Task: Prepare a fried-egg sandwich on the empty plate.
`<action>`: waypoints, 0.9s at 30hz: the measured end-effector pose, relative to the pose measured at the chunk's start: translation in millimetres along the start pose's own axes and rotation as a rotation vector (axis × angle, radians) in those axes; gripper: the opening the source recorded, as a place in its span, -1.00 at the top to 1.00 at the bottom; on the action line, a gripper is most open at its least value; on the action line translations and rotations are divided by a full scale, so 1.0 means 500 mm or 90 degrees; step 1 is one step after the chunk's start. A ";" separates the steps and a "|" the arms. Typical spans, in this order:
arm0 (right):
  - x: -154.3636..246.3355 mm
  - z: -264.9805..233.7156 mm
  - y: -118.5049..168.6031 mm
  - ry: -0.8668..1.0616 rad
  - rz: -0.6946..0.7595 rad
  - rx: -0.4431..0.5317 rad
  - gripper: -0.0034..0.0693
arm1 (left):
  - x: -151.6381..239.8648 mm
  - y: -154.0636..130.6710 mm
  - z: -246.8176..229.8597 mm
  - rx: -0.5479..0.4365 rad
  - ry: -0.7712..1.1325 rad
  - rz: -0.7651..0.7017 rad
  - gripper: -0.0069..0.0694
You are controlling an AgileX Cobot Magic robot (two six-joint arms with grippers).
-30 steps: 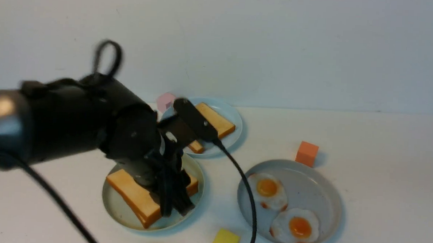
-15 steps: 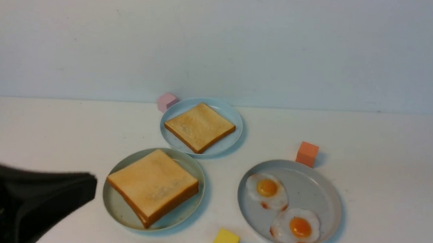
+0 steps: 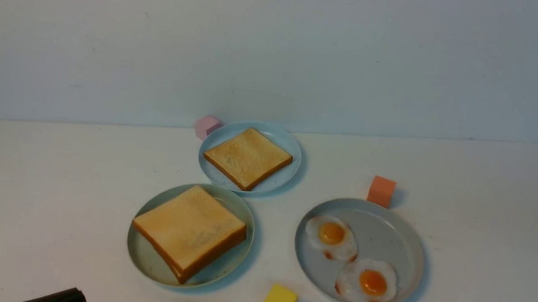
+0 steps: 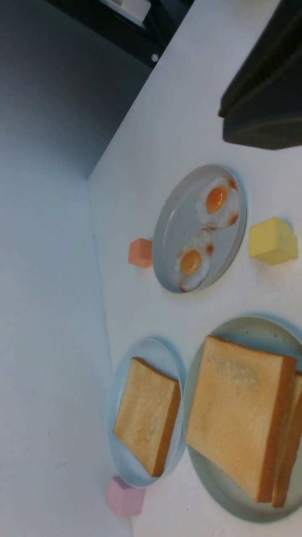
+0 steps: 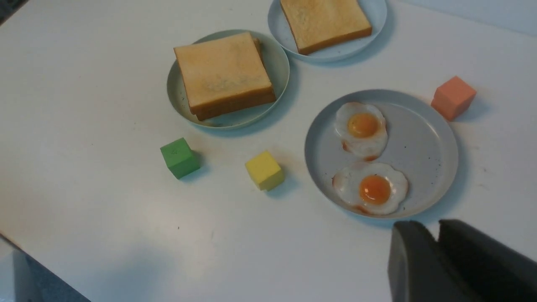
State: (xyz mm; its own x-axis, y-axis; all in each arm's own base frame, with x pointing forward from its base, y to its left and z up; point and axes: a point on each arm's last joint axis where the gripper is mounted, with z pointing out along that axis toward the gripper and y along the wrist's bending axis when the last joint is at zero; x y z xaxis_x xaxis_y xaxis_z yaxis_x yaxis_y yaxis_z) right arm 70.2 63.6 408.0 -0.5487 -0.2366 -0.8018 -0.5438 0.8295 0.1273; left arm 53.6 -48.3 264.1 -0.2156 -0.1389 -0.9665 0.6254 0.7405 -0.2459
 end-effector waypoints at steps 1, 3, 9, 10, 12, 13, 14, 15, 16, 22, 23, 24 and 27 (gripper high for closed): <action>0.000 0.000 0.000 0.000 0.000 0.000 0.58 | 0.000 0.000 0.000 0.000 0.000 -0.001 0.85; 0.000 0.000 0.000 0.000 0.000 0.000 0.57 | 0.000 0.000 0.000 0.000 0.000 -0.001 0.85; 0.000 -0.001 -0.003 -0.001 0.010 0.006 0.56 | 0.000 0.000 0.000 0.000 0.000 -0.002 0.85; 0.000 -0.001 -0.004 -0.001 0.013 0.010 0.55 | 0.000 0.000 0.000 0.000 0.000 -0.002 0.85; -0.001 -0.003 -0.016 -0.010 0.043 0.039 0.54 | 0.000 0.000 0.000 0.000 0.000 -0.002 0.85; -0.001 -0.003 -0.018 -0.011 0.045 0.042 0.54 | 0.000 0.000 0.000 0.000 0.000 -0.002 0.85; 0.000 -0.003 -0.027 -0.015 0.068 0.066 0.54 | 0.000 0.000 0.000 0.000 0.000 -0.002 0.85; 0.003 -0.004 -0.034 -0.016 0.092 0.082 0.54 | 0.000 0.000 0.000 0.000 0.000 -0.002 0.85; 0.004 -0.005 -0.034 -0.016 0.092 0.082 0.54 | 0.000 0.000 0.000 0.000 0.000 -0.002 0.85; 0.102 0.017 -0.069 -0.078 0.136 0.141 0.93 | 0.000 0.000 0.000 0.000 0.000 -0.002 0.85; 0.132 0.032 -0.077 -0.087 0.132 0.156 0.93 | 0.000 0.000 0.000 0.000 0.000 -0.002 0.85; 0.132 0.031 -0.078 -0.096 0.129 0.160 0.93 | 0.000 0.000 0.000 0.000 0.000 -0.002 0.85; 0.252 0.099 -0.107 -0.156 0.099 0.243 0.93 | 0.000 0.000 0.000 0.000 0.000 -0.002 0.85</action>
State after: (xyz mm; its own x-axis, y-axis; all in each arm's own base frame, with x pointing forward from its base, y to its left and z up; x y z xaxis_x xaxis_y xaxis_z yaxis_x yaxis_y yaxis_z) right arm 61.8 14.4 271.3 -0.4144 -0.0071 -0.9101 -0.1700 0.9830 0.0697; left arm 53.6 -48.3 264.0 -0.2177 -0.1408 -0.9658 0.6249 0.7401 -0.2487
